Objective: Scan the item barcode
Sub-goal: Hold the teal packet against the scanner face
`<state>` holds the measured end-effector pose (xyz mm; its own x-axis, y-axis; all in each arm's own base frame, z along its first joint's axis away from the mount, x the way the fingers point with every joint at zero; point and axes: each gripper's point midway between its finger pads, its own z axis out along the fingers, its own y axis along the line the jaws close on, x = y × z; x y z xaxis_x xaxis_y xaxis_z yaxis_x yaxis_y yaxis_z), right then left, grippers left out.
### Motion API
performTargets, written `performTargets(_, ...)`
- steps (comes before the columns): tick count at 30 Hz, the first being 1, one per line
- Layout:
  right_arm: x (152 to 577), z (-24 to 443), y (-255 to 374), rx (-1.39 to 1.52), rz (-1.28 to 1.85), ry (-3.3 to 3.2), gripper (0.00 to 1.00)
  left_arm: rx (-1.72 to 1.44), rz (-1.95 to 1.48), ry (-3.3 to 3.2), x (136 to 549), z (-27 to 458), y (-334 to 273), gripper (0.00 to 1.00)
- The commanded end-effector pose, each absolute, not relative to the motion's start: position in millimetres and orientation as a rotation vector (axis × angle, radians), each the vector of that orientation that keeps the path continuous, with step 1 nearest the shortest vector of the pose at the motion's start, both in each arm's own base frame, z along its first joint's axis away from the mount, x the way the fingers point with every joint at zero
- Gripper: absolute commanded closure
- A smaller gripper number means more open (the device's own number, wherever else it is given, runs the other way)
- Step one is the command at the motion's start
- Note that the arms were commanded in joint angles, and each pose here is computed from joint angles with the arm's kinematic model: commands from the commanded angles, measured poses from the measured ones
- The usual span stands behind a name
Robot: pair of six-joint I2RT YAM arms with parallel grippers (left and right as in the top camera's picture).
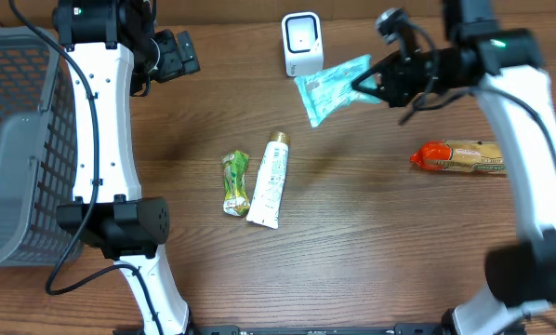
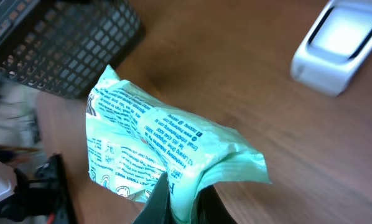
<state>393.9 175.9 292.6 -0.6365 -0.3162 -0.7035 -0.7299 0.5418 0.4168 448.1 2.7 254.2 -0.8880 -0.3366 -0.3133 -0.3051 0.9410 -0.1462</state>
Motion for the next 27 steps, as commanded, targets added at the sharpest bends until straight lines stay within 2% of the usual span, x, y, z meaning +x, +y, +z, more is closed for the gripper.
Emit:
performTargets(1, 378.0, 339.6, 159.9, -0.826, 0.786, 2.145, 0.96, -0.483, -0.144, 2.721, 447.8, 266.1, 2.8, 0.01)
performTargets(5, 364.0, 361.8, 150.6, -0.813, 0.745, 2.102, 0.96, -0.483, -0.144, 2.721, 447.8, 266.1, 2.8, 0.01)
performTargets(14, 360.6, 363.4, 151.6, -0.811, 0.759, 2.101, 0.96, -0.483, -0.143, 2.721, 447.8, 266.1, 2.9, 0.0)
performTargets(18, 379.8, 342.7, 152.9, -0.667, 0.711, 2.23, 0.96, -0.483, -0.143, 2.721, 447.8, 266.1, 2.9, 0.0)
performTargets(24, 436.2, 288.2, 137.9, -0.223, 0.377, 2.443, 0.96, -0.483, -0.144, 2.721, 447.8, 266.1, 2.8, 0.01)
performTargets(27, 451.4, 267.6, 151.6, -0.24, 0.299, 2.455, 0.96, -0.483, -0.144, 2.721, 447.8, 266.1, 2.8, 0.0)
